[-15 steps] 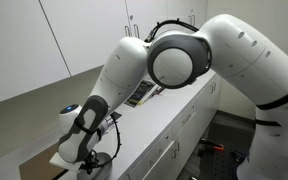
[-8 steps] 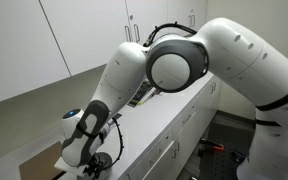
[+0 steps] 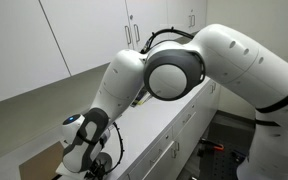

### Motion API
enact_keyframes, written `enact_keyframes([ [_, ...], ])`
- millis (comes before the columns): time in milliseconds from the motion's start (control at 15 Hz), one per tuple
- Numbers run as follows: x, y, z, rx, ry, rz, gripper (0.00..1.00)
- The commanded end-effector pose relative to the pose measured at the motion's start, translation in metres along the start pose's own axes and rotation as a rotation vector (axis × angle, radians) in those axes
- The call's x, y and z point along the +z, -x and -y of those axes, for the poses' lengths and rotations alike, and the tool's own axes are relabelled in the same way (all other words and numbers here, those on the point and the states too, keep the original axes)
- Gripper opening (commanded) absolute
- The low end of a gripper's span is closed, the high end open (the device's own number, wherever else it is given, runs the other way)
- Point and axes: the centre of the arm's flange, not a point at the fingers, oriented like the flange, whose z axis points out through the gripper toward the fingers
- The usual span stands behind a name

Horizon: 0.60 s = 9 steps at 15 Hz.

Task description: Get the pen from the grey bowl then put it on the table

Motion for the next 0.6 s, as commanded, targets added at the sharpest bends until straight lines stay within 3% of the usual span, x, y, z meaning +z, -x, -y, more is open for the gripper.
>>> enact_keyframes([
  [0,0.004,0.004,0.010,0.013,0.022,-0.018,0.38],
  [333,-0.003,0.007,0.010,0.008,0.014,-0.011,0.01],
  [533,-0.024,0.008,0.010,0.017,0.033,-0.013,0.03],
])
